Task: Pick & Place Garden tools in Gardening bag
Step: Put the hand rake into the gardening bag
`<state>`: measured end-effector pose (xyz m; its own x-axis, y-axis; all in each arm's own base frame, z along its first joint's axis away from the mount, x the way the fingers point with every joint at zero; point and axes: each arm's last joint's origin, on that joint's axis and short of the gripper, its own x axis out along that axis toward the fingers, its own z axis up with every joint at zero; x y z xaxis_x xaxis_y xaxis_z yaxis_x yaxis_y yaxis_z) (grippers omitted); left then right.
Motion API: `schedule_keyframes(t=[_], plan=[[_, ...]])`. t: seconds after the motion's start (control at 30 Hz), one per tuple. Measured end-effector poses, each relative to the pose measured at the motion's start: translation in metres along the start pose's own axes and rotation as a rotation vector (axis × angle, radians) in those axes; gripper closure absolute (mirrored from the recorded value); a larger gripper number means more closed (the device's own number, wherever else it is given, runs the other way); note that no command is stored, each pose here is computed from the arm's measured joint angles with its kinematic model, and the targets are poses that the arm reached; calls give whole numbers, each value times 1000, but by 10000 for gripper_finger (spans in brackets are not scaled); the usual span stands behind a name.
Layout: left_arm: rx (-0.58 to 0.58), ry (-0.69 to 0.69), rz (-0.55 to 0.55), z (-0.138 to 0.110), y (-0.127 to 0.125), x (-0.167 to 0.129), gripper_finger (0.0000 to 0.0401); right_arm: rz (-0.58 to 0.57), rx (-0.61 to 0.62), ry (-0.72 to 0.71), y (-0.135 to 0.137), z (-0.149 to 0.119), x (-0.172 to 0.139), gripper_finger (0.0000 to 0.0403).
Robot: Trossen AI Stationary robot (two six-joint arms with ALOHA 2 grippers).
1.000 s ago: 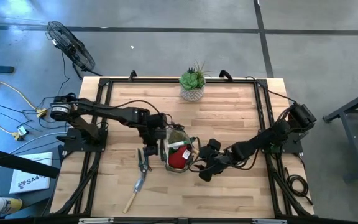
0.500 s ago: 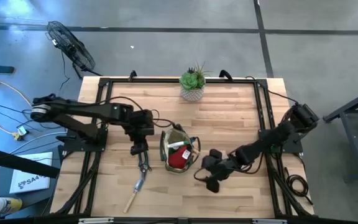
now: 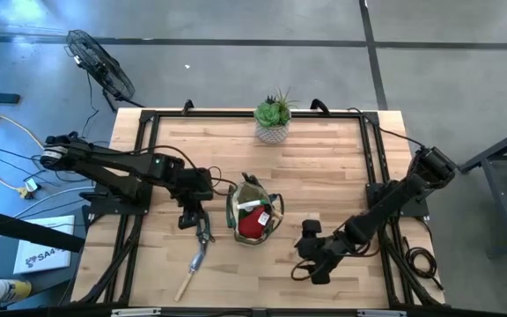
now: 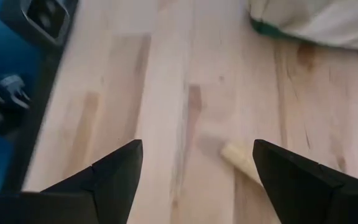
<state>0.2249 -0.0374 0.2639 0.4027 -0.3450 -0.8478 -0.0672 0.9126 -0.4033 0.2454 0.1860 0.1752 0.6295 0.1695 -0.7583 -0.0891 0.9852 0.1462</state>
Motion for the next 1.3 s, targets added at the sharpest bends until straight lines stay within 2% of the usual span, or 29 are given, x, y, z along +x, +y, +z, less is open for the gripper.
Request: schedule_keyframes(t=[0.3, 0.57, 0.77, 1.0, 1.3], plan=[[11, -7, -25, -2, -11, 3, 329, -43, -40, 89, -3, -10, -1, 105], [12, 2, -41, -5, -20, 5, 329, -67, -207, 131, -5, -14, -2, 105], [12, -19, 1, -4, -18, 5, 329, -153, -210, 139, -12, -17, 11, 105], [51, -39, 34, -3, -17, 5, 329, -200, -252, 203, -20, -23, 28, 105], [60, -83, 46, 0, -18, 5, 329, -180, -212, 212, -22, -23, 30, 105]])
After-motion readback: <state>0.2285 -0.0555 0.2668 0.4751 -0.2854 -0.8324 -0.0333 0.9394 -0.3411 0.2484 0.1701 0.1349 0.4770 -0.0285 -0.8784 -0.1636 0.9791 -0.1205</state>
